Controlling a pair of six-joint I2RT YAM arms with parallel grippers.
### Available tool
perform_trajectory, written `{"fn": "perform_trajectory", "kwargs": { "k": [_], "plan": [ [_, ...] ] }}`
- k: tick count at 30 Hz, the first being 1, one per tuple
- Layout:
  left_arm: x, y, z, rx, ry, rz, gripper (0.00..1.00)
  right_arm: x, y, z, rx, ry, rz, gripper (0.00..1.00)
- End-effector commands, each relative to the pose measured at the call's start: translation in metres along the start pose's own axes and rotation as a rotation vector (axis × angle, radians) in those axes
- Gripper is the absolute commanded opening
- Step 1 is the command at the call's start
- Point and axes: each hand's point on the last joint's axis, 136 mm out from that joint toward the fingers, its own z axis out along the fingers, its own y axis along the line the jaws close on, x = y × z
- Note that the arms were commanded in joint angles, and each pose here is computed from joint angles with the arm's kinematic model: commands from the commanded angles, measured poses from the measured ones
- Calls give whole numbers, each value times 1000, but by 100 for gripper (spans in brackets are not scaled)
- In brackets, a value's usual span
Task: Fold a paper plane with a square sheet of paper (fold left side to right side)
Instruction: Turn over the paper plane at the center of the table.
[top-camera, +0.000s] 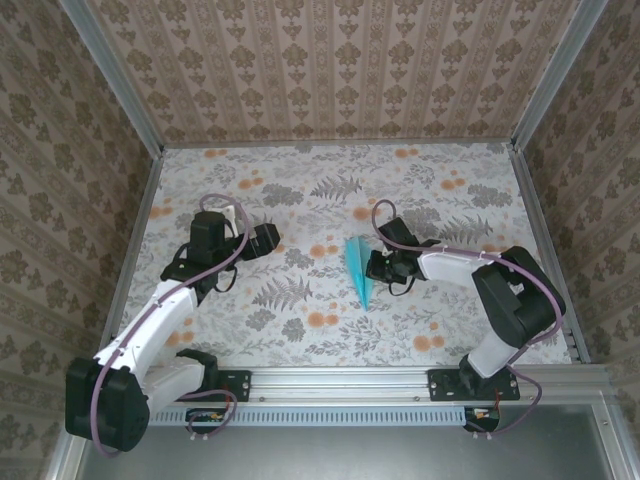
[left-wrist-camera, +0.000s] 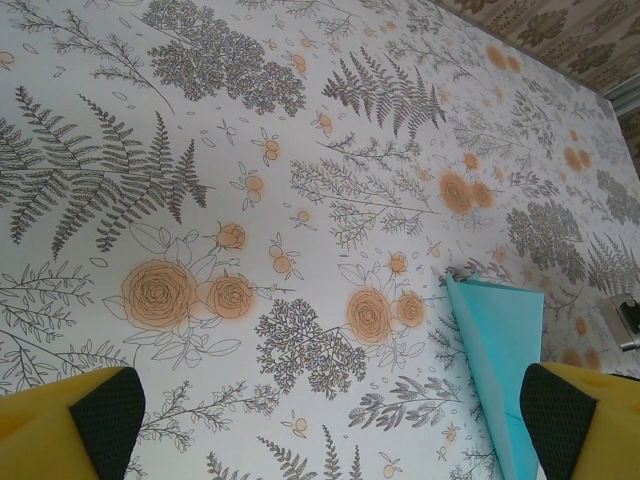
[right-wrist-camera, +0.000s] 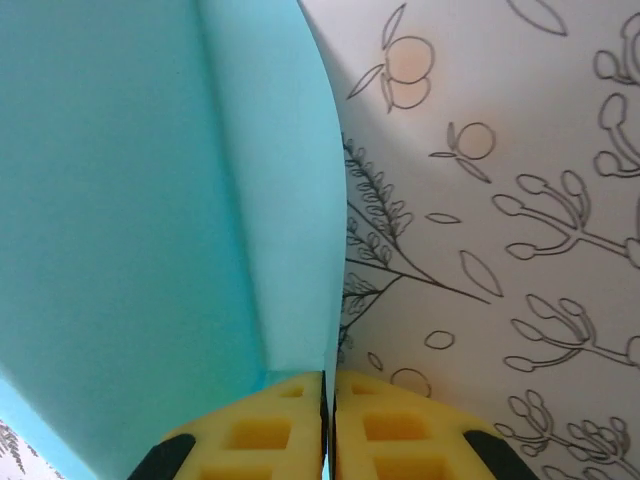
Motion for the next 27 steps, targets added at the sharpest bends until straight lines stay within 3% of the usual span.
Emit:
{"fn": "perform_trajectory", "kwargs": {
  "k": [1,18,27],
  "plan": [
    [-11,-8,-5,17,-15,1,100,-6,-2,-6,1,-36,-25,12],
    [-17,-12,-8,17,-22,26,100,-21,1,-52,99,-63,-141,26],
    [-26,-22,-14,56,-53,69,100,-26,20,-95,99,-87,-230,44]
  ]
}}
